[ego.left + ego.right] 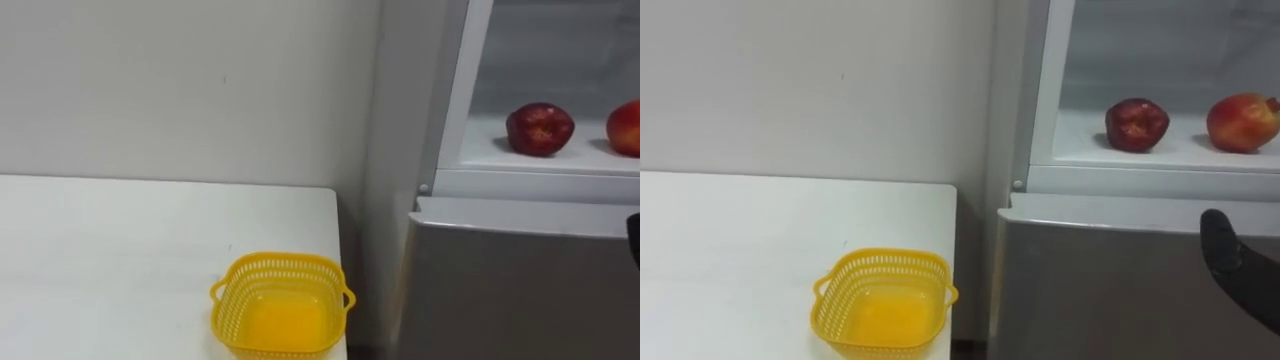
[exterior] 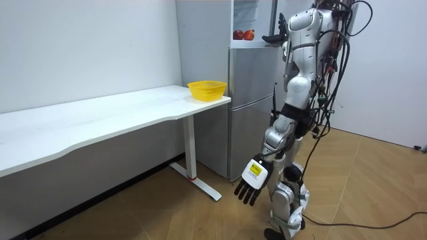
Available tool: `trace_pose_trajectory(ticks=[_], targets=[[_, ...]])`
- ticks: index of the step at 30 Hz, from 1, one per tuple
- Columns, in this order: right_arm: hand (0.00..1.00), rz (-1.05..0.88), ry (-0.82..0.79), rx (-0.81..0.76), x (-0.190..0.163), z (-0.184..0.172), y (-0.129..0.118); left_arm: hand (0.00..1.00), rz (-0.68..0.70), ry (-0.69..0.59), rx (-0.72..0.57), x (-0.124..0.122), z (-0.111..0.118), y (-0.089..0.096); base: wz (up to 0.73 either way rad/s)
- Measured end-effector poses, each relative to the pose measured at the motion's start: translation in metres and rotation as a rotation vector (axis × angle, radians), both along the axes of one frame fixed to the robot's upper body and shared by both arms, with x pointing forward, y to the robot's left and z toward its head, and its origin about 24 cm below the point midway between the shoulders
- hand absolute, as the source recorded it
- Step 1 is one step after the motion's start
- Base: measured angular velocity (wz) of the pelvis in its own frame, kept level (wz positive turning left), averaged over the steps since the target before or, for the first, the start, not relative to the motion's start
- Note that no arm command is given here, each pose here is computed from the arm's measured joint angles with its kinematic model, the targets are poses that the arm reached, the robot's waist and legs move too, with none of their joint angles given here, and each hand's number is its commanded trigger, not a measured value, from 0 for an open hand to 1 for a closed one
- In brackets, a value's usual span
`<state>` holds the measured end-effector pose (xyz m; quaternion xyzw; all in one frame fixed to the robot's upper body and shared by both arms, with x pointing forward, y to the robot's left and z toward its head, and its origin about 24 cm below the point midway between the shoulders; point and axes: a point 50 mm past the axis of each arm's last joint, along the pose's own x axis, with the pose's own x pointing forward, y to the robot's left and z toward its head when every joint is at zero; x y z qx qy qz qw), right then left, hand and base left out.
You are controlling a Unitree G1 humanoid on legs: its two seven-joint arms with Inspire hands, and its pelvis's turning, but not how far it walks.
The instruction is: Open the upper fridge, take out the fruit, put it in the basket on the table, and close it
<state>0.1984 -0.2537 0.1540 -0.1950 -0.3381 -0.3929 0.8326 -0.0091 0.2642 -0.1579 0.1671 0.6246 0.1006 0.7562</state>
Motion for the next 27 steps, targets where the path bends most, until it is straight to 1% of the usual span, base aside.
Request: trace_pose_trajectory(ticks=[9,13,17,22,27], targets=[[0.00,0.045,0.004,0.002,0.005,0.003,0.002,0.00,-0.070,0.014,-0.021,0.006,-0.001,-0.001,0.00],[0.00,0.079,-0.017,0.038,0.008,0.008,0.001,0.00,-0.102,0.015,-0.015,0.011,-0.001,-0.001,0.01],[0.00,0.108,-0.043,0.028,0.015,0.020,-0.005,0.00,-0.118,0.027,-0.009,0.012,-0.001,-0.001,0.06],[0.00,0.117,-0.007,0.013,0.030,0.023,-0.015,0.00,-0.121,0.029,-0.008,0.012,-0.001,0.000,0.05],[0.00,0.148,0.014,0.082,0.038,0.019,-0.020,0.00,-0.145,0.041,-0.023,0.012,-0.001,-0.001,0.05]])
